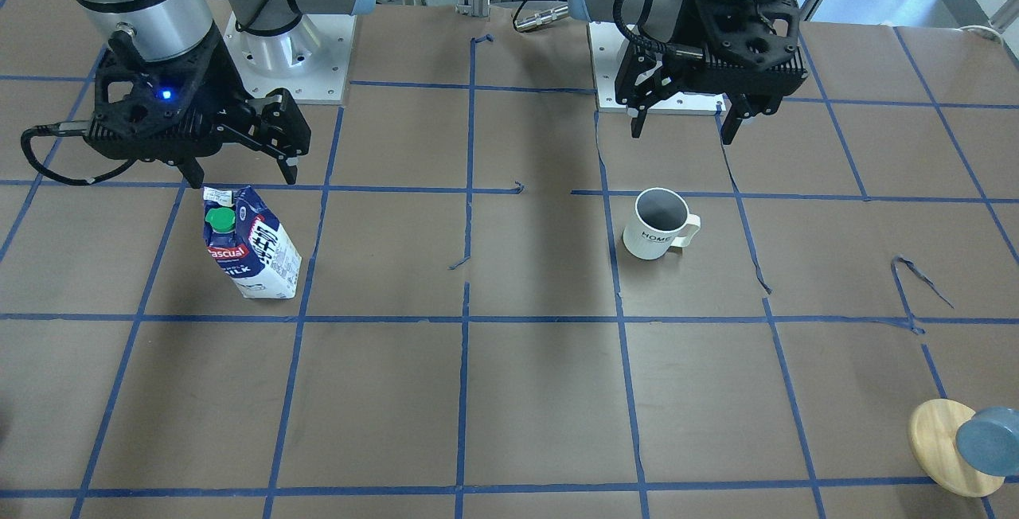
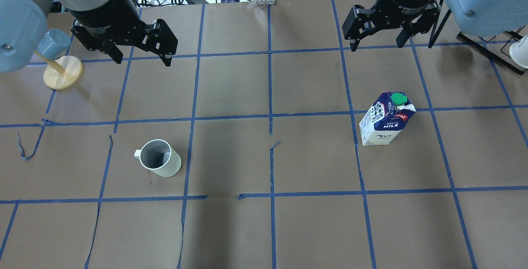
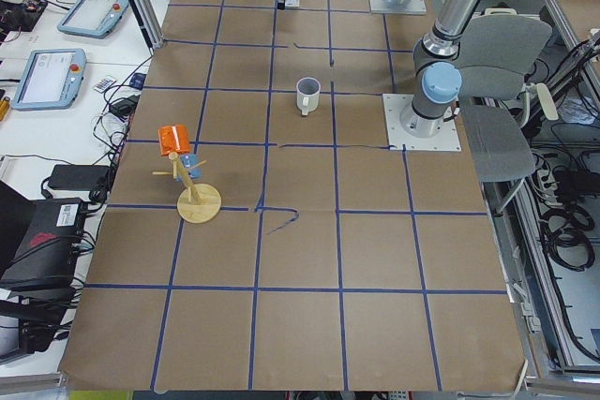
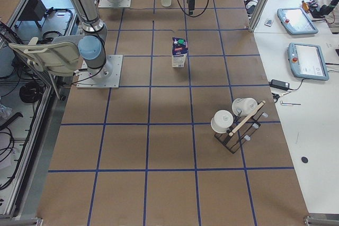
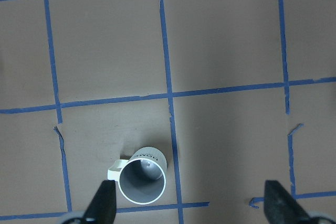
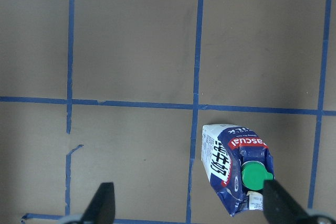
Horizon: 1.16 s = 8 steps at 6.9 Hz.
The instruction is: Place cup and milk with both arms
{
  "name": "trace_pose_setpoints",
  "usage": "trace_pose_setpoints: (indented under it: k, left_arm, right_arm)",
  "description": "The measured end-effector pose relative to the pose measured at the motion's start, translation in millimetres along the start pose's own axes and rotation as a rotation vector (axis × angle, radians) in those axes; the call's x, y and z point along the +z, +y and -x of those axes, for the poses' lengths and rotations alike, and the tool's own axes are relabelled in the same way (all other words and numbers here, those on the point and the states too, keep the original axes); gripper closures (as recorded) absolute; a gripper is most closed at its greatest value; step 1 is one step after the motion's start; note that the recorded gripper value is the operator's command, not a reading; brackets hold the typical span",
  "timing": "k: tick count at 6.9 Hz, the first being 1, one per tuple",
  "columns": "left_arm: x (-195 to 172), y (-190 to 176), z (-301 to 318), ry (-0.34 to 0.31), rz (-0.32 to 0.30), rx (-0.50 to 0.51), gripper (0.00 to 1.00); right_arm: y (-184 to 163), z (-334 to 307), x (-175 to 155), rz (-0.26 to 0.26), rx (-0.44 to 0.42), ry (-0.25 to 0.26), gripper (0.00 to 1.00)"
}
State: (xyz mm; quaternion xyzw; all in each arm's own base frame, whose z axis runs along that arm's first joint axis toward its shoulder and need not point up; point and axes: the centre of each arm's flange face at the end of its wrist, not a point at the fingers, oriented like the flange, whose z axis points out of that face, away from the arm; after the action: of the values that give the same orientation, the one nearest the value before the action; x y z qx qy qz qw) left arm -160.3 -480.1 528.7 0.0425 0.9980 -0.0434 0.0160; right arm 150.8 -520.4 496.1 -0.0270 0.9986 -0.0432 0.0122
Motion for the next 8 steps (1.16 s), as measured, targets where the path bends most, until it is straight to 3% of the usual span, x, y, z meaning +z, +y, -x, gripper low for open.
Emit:
trace_pose_setpoints:
  k: [8]
  left_arm:
    - [3.7, -1.5, 2.7, -0.003, 0.014, -0.004, 0.0]
  right_arm:
    - [0.3, 0.0, 1.5, 0.003, -0.001, 0.002, 0.0]
